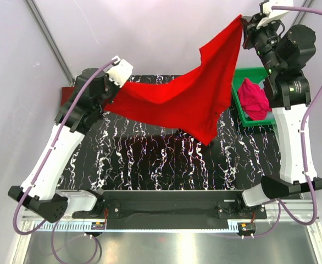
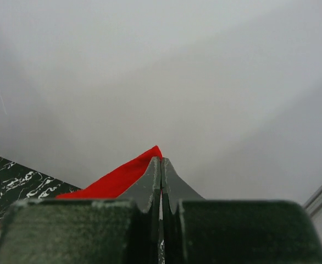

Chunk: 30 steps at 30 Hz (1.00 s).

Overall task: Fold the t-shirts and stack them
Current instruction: Flatten the tshirt out

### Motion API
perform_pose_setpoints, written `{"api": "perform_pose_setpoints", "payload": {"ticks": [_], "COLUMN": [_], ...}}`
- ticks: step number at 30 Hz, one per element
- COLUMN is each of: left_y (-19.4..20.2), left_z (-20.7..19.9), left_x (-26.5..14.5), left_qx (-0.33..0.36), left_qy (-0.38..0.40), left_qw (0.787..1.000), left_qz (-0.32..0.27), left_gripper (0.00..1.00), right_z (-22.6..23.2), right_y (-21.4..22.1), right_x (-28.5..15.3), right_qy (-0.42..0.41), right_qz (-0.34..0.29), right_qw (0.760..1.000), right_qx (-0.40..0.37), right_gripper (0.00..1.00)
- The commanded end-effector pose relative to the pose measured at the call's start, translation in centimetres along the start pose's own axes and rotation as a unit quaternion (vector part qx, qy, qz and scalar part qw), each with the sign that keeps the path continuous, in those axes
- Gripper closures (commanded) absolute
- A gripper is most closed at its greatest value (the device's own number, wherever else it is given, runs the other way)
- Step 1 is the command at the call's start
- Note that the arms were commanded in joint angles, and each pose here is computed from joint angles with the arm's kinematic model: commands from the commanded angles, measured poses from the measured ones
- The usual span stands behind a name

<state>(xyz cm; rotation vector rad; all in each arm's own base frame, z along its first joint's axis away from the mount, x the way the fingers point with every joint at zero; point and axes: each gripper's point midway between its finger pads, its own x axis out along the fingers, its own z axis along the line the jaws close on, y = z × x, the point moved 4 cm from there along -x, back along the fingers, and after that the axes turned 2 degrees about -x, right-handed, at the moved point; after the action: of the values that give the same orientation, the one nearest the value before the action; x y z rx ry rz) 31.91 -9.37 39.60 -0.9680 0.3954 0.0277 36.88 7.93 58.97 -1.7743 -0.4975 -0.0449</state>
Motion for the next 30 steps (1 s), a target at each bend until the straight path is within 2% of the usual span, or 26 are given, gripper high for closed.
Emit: {"api": "perform_pose_setpoints", "payload": {"ticks": [1, 6, 10, 15, 20, 23, 29, 30], "left_y": [-3.2, -2.6, -2.6, -2.2, 0.4, 3.0, 9.8, 11.3], "left_z": [4.0, 5.2, 5.3, 5.1, 3.7, 2.1, -0.5, -1.3], "left_x": [-3.9, -7.1, -10.1, -10.9, -7.1, -3.8, 4.3, 6.5], "left_qx": [-0.011, 0.008, -0.01, -0.025, -0.013, -0.02, -0.05, -0.045], "left_qy": [-0.079, -0.102, -0.082, -0.073, -0.076, -0.053, -0.012, 0.003], "left_qw": [0.994, 0.991, 0.991, 0.991, 0.995, 0.998, 0.993, 0.99], "left_qz": [-0.075, -0.089, -0.109, -0.107, -0.066, -0.02, 0.103, 0.132], "left_gripper": [0.97, 0.97, 0.96, 0.94, 0.94, 0.95, 1.0, 1.0], "right_z": [-1.6, -1.3, -1.5, -2.0, -2.5, -2.2, -1.4, -1.0], "right_y": [-4.3, -4.4, -7.7, -9.4, -6.6, -3.1, 6.9, 10.4], "right_x": [-4.0, -8.2, -11.6, -12.9, -10.0, -7.0, 0.4, 2.6], "right_qy": [0.042, 0.051, 0.048, 0.055, 0.068, 0.059, 0.045, 0.037], "right_qz": [-0.036, -0.002, -0.029, -0.042, -0.018, 0.013, 0.079, 0.107], "right_qw": [0.998, 0.999, 0.998, 0.998, 0.998, 0.998, 0.996, 0.993], "right_qx": [-0.004, 0.014, 0.01, 0.007, -0.008, -0.005, 0.002, 0.01], "right_gripper": [1.0, 1.0, 1.0, 1.0, 1.0, 1.0, 1.0, 1.0]}}
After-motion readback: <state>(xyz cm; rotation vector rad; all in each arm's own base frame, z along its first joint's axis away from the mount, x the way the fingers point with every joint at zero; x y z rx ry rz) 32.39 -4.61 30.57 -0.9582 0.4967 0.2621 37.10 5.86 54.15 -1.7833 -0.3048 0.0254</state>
